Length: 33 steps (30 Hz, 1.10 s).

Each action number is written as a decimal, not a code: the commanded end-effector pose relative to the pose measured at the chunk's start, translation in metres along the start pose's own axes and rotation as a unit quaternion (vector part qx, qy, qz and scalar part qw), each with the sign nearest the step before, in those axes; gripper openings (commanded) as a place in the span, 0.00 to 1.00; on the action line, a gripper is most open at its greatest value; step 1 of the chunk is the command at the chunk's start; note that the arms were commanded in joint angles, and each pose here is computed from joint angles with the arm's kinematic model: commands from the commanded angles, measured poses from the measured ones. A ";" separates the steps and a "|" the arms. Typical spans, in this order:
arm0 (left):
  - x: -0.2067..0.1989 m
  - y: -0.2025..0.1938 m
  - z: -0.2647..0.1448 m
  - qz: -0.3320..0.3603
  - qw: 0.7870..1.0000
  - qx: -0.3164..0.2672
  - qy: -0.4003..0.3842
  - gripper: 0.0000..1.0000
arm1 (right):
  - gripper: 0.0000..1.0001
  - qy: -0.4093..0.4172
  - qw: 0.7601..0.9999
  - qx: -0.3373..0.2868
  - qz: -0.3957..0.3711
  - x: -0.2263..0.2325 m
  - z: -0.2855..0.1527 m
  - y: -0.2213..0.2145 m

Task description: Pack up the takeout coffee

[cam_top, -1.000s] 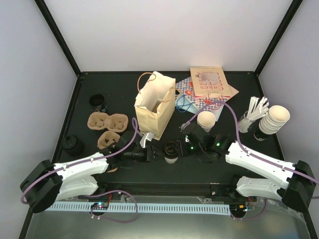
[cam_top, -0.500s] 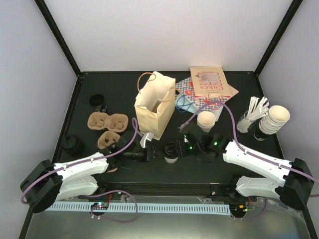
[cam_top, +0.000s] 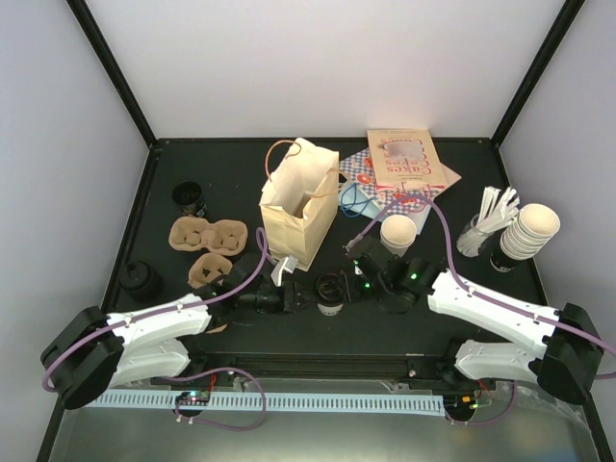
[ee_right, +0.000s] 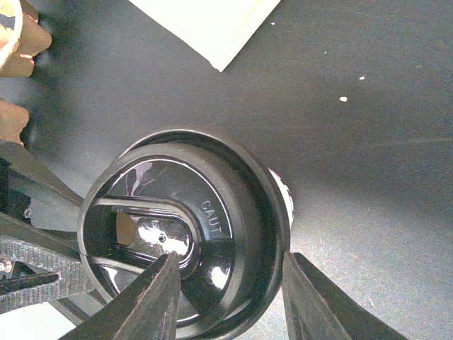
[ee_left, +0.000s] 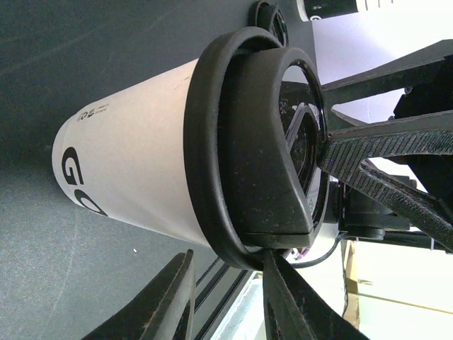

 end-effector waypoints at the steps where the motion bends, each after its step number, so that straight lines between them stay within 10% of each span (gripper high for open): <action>1: -0.001 0.000 0.003 0.006 1.000 0.003 -0.002 0.29 | 0.42 0.013 1.000 -0.006 -0.004 0.004 -0.001 0.004; 33: 0.006 0.000 0.006 0.001 1.000 0.006 0.024 0.28 | 0.41 0.011 0.999 0.032 -0.018 0.002 0.016 -0.001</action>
Point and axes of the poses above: each gripper's point midway between its finger pads, its own z axis out along the fingers, its own x axis along the line the jaws close on, y = z × x, the point moved 10 cm from there along -z, back along the fingers, and after that the axes turned 6 degrees about -z, right-handed, at the moved point
